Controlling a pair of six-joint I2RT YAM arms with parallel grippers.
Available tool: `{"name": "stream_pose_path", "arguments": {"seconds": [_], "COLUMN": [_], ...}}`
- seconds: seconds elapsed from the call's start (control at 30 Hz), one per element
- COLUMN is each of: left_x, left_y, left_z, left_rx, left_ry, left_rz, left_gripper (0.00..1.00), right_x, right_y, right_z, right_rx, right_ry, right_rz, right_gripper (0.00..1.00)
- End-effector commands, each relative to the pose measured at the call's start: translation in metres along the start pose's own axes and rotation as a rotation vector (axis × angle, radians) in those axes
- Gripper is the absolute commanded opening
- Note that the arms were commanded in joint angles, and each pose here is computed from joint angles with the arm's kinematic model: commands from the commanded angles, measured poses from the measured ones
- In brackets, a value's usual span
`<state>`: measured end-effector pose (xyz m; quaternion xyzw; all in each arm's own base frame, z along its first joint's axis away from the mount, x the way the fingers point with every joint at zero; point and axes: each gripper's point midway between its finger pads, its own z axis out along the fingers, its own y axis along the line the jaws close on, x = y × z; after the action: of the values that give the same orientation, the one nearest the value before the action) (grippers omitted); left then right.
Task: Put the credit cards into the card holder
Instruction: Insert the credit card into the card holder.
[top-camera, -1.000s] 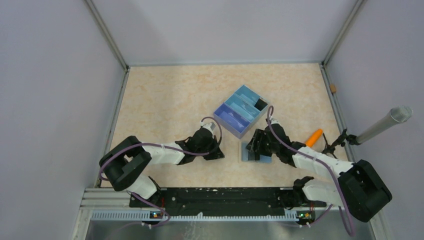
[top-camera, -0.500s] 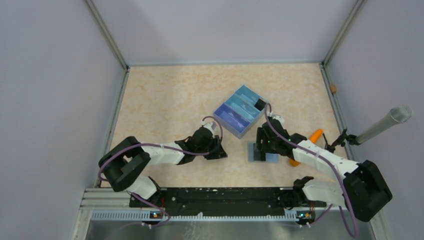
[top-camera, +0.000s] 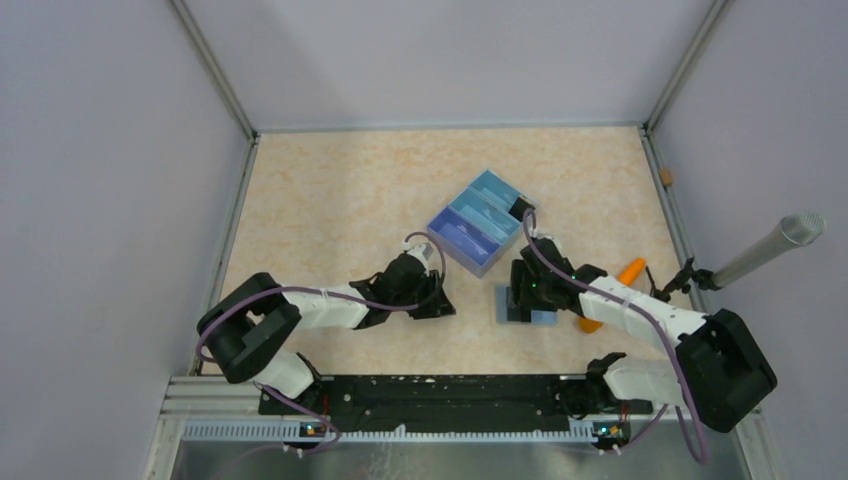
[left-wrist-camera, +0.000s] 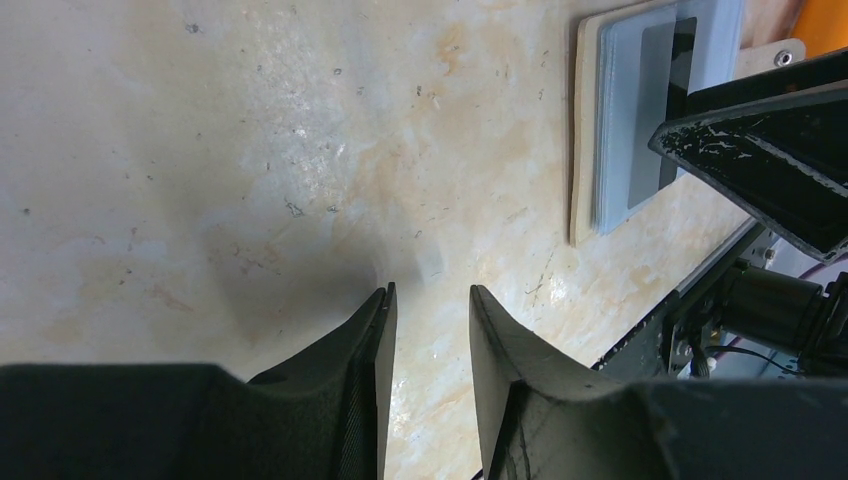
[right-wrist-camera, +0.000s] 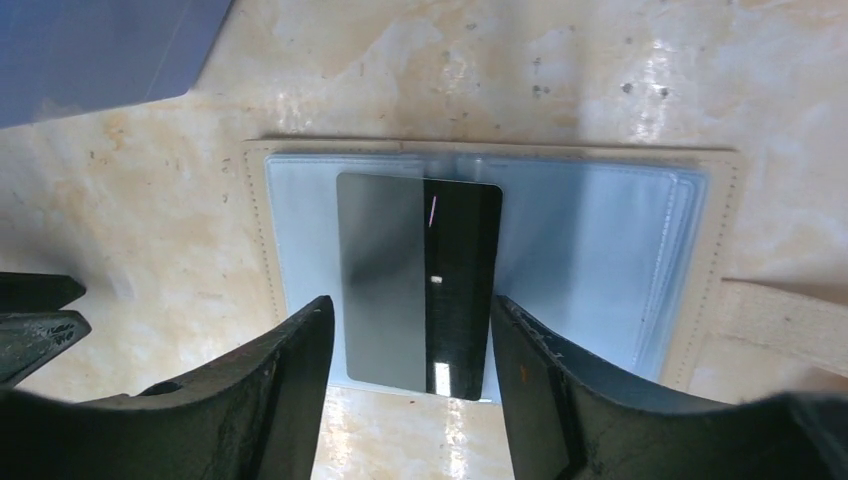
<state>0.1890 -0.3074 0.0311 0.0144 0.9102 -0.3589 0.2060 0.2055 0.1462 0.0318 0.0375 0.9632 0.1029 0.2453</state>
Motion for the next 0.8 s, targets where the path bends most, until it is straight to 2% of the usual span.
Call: {"name": "stream_pose_path", "arguments": {"seconds": [0.0,0.47,0.7,0.77], "left_x": [-0.007,-0.007,-0.010,-0.013], "left_y": [-0.008,-0.005,0.001,0.002], "left_z": [-0.002,-0.006,-0.012,-0.016], "left_rx": [0.016,0.008,-0.022,-0.033], "left_ry": [-0.024,-0.038,-0.062,-0.069], "left_rz": [0.006,0.002,0.005,0.014], "left_gripper": [0.37,0.36,0.38,0.41], "right_x": [0.000,0.004,-0.004,-0.012], "right_y": [0.026,0.093,0.121,0.118], "right_z": [0.002,-0.002,-0.011,-0.019], "right_rx": [-0.115,-0.350,-0.404,-0.378], "right_ry": [0.016,0.043,0.021,-0.007], "right_rz": [0.003,0.023,0.003,-0.002], "right_gripper": [0.56,0.47,0.47,0.51]}}
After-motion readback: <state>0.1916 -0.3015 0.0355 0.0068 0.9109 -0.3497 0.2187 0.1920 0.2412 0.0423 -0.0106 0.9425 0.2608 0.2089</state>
